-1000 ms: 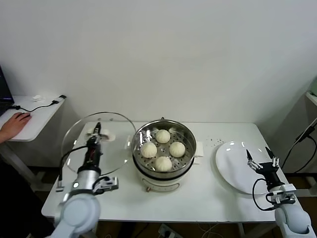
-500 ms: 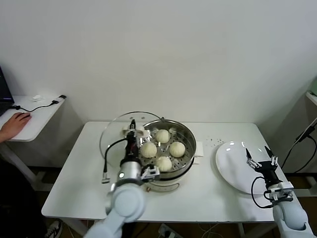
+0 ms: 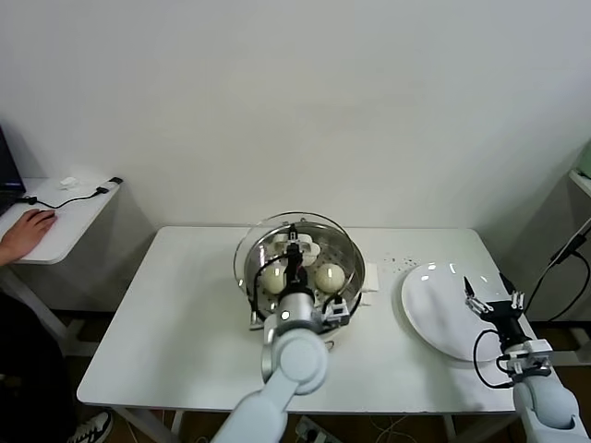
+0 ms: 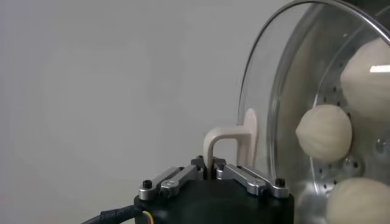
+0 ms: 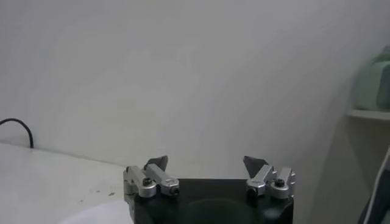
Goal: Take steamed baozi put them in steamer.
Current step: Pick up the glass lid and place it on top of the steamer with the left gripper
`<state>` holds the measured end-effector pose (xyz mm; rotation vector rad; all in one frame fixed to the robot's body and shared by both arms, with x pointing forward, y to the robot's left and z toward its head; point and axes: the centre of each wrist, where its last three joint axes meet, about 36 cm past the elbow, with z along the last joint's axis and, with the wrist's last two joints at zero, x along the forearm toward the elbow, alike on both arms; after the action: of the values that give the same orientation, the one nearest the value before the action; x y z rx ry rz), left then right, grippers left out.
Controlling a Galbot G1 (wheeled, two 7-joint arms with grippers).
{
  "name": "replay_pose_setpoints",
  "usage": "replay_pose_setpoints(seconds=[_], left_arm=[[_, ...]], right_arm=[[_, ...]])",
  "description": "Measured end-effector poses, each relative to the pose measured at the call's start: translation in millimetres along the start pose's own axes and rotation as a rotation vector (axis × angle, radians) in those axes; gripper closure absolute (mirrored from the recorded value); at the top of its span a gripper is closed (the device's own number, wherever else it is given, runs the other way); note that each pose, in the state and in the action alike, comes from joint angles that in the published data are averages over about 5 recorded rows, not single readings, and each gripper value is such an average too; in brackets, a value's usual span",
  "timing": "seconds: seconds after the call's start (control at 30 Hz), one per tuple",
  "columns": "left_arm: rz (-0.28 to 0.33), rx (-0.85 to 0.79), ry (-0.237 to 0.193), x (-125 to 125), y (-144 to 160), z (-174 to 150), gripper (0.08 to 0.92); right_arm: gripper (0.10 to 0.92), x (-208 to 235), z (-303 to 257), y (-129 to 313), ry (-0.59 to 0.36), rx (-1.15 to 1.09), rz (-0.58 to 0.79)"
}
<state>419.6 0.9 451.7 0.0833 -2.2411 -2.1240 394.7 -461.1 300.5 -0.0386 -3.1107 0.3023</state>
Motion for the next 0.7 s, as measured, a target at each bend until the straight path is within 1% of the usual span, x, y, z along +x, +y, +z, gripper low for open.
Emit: replay_pose_setpoints(seconds=[0.33,0.7], left_arm=[[0.034,-0.016,0.007,-5.6,-19.2,-16.6,0.849],[0.039,-0.034,0.007,-8.1,-29.9,-23.3,0.849]], right_arm=[[0.200,0.8,2.8,0.2,0.000,-0.001,0.003],[0.200,2.1,4.7,-2.0,-0.001,0.002,0.007]])
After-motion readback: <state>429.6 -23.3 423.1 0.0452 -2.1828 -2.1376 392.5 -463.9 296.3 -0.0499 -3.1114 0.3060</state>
